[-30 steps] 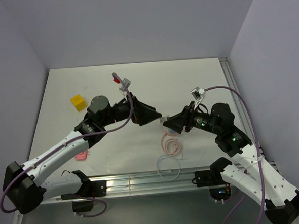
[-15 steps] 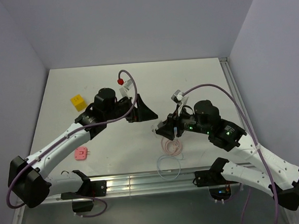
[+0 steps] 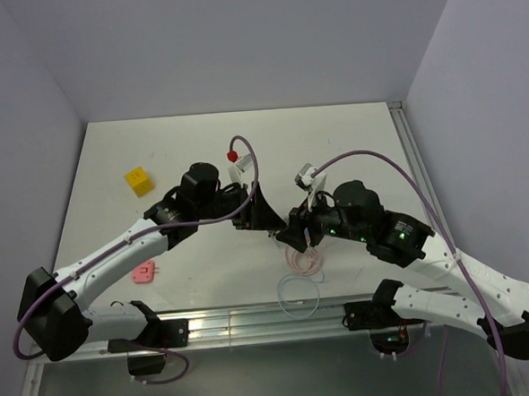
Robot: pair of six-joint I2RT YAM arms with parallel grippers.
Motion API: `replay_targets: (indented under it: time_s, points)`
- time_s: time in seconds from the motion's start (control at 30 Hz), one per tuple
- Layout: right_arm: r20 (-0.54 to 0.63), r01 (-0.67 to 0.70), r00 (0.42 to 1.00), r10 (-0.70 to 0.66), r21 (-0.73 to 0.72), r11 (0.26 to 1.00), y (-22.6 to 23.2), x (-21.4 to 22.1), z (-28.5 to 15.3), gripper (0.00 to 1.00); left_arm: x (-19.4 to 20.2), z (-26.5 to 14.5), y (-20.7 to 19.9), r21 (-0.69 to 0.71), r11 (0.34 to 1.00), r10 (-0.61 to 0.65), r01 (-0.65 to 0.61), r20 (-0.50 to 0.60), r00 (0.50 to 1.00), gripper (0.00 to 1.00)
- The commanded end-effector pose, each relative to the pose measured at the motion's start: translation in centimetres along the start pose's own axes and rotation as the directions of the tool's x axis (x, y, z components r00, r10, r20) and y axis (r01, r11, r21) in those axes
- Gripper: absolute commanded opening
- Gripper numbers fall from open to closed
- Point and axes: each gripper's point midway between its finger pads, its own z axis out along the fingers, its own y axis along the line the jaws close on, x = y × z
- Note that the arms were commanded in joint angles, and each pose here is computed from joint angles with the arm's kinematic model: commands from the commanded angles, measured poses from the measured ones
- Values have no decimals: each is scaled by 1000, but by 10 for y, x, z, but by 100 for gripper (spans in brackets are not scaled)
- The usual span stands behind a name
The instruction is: Insert the plug
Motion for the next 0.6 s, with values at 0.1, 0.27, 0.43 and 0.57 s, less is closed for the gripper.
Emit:
replay_targets:
  time_s: [0.1, 0.27, 0.43, 0.57]
  points:
    - [74, 70, 995, -69, -15, 997, 13, -30, -4, 0, 15, 4, -4, 62, 998, -10, 14, -70, 998, 49]
    - [67, 67, 996, -67, 0, 998, 14, -31, -4, 8, 16, 2, -10, 107, 994, 14, -8, -54, 998, 0]
    - [69, 22, 997, -23, 19, 1000, 12, -30, -4, 55, 11, -2, -19, 174, 982, 65, -67, 16, 998, 0]
    - [58, -51, 997, 44, 135, 990, -9, -27, -9, 79, 5, -6, -20, 180, 974, 127, -135, 55, 990, 0]
